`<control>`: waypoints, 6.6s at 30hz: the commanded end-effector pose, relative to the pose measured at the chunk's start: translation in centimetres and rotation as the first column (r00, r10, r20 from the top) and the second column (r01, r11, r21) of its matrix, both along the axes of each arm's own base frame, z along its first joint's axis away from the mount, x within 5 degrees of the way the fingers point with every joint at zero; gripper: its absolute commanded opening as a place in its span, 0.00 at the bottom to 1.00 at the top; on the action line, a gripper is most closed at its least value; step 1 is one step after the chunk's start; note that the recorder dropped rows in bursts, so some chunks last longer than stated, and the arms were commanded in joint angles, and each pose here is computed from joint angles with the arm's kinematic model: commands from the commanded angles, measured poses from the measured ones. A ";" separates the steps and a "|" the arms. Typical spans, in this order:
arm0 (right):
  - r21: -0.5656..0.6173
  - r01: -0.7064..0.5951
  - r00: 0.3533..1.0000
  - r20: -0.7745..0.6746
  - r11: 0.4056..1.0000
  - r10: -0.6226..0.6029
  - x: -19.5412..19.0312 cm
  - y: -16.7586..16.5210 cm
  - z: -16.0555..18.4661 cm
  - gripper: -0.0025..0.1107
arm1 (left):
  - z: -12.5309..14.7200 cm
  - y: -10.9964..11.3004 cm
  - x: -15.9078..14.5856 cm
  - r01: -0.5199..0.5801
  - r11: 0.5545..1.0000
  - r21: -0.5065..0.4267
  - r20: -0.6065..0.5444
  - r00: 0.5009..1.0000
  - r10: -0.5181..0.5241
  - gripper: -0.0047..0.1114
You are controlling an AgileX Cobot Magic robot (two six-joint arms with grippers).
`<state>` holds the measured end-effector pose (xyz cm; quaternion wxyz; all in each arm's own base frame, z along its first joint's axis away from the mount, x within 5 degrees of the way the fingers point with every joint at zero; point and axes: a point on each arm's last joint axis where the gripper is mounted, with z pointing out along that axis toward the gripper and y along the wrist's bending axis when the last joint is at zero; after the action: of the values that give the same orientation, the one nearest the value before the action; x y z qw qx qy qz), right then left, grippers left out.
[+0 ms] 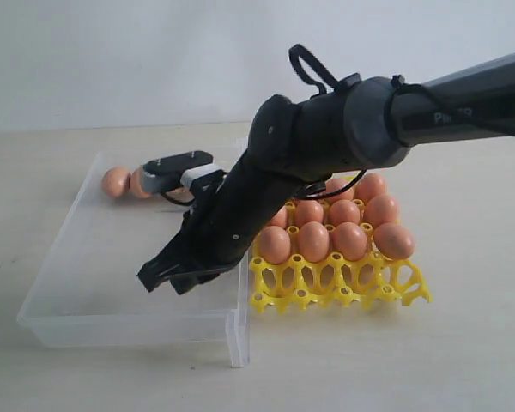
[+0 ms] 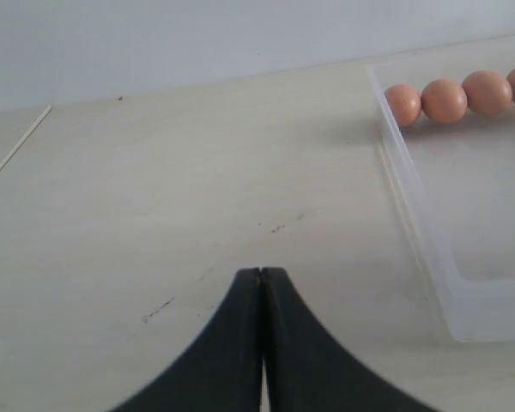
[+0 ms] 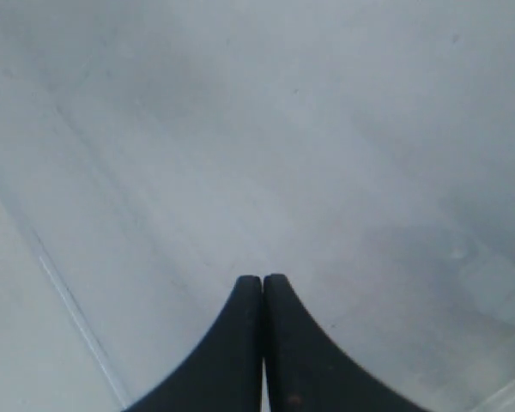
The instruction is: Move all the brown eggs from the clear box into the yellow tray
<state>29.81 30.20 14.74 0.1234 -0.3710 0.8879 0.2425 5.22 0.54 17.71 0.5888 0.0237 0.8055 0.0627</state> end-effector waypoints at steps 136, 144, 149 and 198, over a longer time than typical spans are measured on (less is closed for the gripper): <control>0.149 0.534 0.821 0.144 0.832 -0.553 12.1 1.1 4.2 0.47 | 0.2 0.0 0.0 0.006 1.000 -0.007 0.013 1.000 -0.006 0.04; 0.069 0.605 0.792 0.057 0.794 -0.608 12.2 1.2 0.5 0.51 | 0.2 0.0 0.0 0.006 1.000 -0.007 0.013 1.000 -0.006 0.04; 0.045 0.638 0.769 0.023 0.769 -0.639 12.2 1.3 -1.2 0.51 | 0.2 0.0 0.0 0.006 1.000 -0.007 0.013 1.000 -0.006 0.04; 0.243 0.528 0.779 0.245 0.814 -0.578 11.0 1.3 8.5 0.02 | 0.2 0.0 0.0 0.006 1.000 -0.007 0.013 1.000 -0.006 0.04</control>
<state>41.73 31.32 21.53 0.3346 -0.0879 0.9150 0.2075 5.22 0.54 17.71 0.5888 0.0237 0.8055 0.0627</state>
